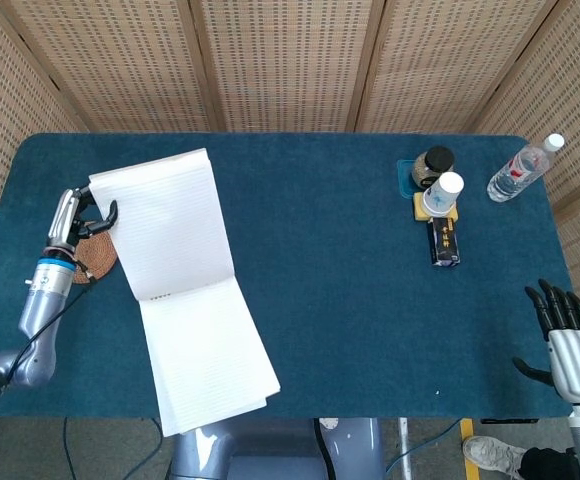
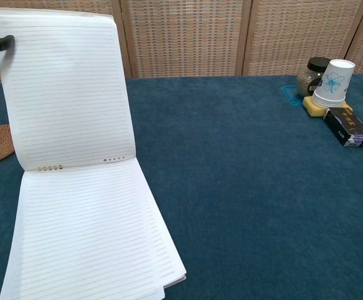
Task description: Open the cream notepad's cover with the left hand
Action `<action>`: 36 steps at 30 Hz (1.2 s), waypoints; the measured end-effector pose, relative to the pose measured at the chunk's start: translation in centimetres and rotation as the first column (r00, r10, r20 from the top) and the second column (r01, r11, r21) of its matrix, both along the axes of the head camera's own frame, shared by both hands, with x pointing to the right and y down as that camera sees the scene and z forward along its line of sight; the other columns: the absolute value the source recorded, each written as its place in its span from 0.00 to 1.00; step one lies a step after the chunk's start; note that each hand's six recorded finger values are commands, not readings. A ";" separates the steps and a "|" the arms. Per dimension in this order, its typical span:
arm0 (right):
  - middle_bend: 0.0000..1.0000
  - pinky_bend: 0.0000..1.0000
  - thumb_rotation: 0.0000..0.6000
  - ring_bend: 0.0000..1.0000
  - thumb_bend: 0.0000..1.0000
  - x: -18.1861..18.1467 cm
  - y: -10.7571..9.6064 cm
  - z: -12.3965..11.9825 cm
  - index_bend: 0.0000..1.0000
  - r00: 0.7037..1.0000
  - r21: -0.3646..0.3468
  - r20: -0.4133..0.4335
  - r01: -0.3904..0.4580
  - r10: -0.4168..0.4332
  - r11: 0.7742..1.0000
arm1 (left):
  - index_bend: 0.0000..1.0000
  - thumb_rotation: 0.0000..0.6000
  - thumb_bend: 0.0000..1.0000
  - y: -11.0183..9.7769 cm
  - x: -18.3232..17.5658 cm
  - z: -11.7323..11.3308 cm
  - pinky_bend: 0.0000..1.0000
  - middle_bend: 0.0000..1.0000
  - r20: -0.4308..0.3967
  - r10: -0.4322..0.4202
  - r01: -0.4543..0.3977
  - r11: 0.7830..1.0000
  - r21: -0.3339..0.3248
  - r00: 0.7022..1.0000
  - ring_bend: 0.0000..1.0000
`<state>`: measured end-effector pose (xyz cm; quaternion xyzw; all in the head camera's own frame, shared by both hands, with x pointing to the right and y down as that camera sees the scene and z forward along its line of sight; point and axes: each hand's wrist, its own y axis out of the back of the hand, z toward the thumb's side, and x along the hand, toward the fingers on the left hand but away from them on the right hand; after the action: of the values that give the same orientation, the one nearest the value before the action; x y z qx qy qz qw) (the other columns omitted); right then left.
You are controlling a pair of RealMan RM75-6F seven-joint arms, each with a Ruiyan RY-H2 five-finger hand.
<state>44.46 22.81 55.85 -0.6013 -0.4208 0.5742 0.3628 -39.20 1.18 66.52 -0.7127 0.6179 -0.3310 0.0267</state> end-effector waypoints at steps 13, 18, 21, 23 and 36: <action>0.00 0.00 1.00 0.00 0.00 -0.1 0.1 -0.1 0.00 1.000 0.000 0.006 0.002 -0.002 1.000 | 0.00 1.00 0.00 -1.3 -3.6 2.3 0.00 0.00 0.029 -0.191 0.192 0.981 -0.013 0.981 0.00; 0.00 0.00 1.00 0.00 0.00 -0.2 0.2 -0.1 0.00 1.000 0.000 0.010 0.007 -0.007 1.000 | 0.00 1.00 0.00 -1.7 -5.4 -0.3 0.00 0.00 0.046 -0.237 0.229 0.965 0.130 0.970 0.00; 0.00 0.00 1.00 0.00 0.00 -0.3 0.2 -0.1 0.00 1.000 -0.001 0.013 0.008 -0.008 1.000 | 0.00 1.00 0.00 -1.7 -6.3 -2.0 0.00 0.00 0.061 -0.221 0.207 0.961 0.182 0.973 0.00; 0.00 0.00 1.00 0.00 0.00 -0.3 0.2 -0.1 0.00 1.000 -0.001 0.013 0.008 -0.008 1.000 | 0.00 1.00 0.00 -1.5 -6.5 -3.0 0.00 0.00 0.075 -0.196 0.178 0.963 0.203 0.978 0.00; 0.00 0.00 1.00 0.00 0.00 -0.3 0.2 -0.6 0.00 0.999 0.014 0.032 0.008 -0.009 1.000 | 0.00 1.00 0.00 6.8 -7.7 -8.7 0.00 0.00 0.505 0.103 -0.181 0.978 0.107 0.857 0.00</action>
<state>44.13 22.96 55.22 -0.6097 -0.4279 0.5601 0.3627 -46.92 7.99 57.81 -0.6433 0.5590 -0.4523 0.2629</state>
